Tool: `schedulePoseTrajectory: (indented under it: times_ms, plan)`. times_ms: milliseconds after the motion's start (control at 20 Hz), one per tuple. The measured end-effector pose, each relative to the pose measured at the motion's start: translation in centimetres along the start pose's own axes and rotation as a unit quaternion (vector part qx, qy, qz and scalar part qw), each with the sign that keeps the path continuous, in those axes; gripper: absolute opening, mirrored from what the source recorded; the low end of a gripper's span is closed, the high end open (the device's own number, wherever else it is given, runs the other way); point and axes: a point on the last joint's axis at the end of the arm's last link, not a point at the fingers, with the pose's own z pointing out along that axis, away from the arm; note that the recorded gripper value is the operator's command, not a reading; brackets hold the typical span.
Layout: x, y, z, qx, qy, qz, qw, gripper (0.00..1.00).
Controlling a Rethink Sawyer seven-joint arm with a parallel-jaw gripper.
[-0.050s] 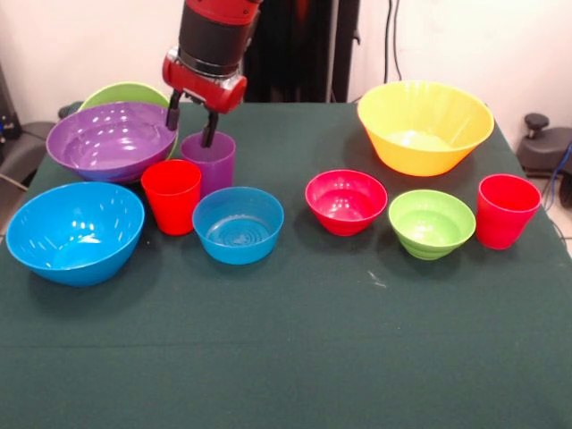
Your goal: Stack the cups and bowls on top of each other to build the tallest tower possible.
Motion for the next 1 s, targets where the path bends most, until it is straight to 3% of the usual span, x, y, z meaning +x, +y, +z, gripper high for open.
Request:
schedulePoseTrajectory:
  times_ms: [550, 1000]
  plan:
    - [0.3, -0.9, -0.2, 0.017, -0.003, -0.004, 0.9998, 1.0]
    - [1.5, -0.7, 1.4, 0.02, 0.015, -0.012, 0.9996, 1.0]
